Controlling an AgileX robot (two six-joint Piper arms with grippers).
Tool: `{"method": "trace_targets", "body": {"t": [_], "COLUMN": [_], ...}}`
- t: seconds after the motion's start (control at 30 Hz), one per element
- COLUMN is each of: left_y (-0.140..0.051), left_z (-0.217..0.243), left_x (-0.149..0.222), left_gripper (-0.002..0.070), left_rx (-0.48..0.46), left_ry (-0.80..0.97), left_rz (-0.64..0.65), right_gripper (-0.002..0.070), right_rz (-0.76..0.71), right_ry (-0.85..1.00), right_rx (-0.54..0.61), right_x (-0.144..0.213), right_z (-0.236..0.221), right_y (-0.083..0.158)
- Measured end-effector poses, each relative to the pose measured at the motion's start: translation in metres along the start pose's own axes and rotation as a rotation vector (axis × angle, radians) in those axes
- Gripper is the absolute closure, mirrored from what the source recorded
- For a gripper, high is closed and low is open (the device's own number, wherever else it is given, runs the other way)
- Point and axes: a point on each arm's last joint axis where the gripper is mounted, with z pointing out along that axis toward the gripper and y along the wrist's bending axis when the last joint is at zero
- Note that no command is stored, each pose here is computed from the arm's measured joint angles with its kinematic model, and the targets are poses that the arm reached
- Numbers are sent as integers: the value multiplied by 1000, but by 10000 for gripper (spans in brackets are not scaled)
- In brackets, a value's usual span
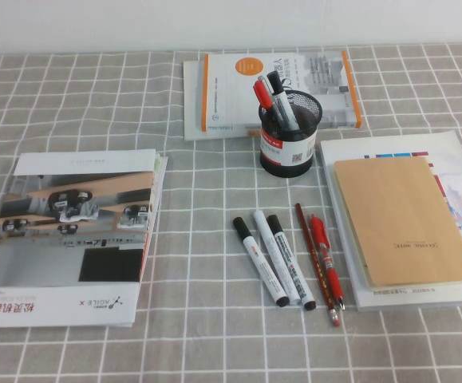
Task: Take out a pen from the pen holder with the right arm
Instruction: 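Take a marker out of the pen holder and lay it on the table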
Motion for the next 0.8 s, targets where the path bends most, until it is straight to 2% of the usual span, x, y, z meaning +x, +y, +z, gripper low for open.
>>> {"method": "trace_targets", "body": {"t": [0.2, 0.4, 0.53, 0.8], "left_y": [0, 0, 0, 0], "left_z": [0, 0, 0, 0], "left_x": [0, 0, 0, 0], "left_gripper": [680, 680, 680, 680], "left_rx": [0, 0, 0, 0], "left_ry": [0, 0, 0, 0], "left_rz": [0, 0, 0, 0], "right_gripper": [688, 688, 688, 688], "right_rz": [67, 66, 60, 2], "right_ry": [-150, -251, -307, -278], "right_rx": [133, 141, 134, 154], "right_x": [37, 65, 69, 76], "right_z": [-14, -18, -22, -26], "right_y": [-19, -21, -20, -21]}}
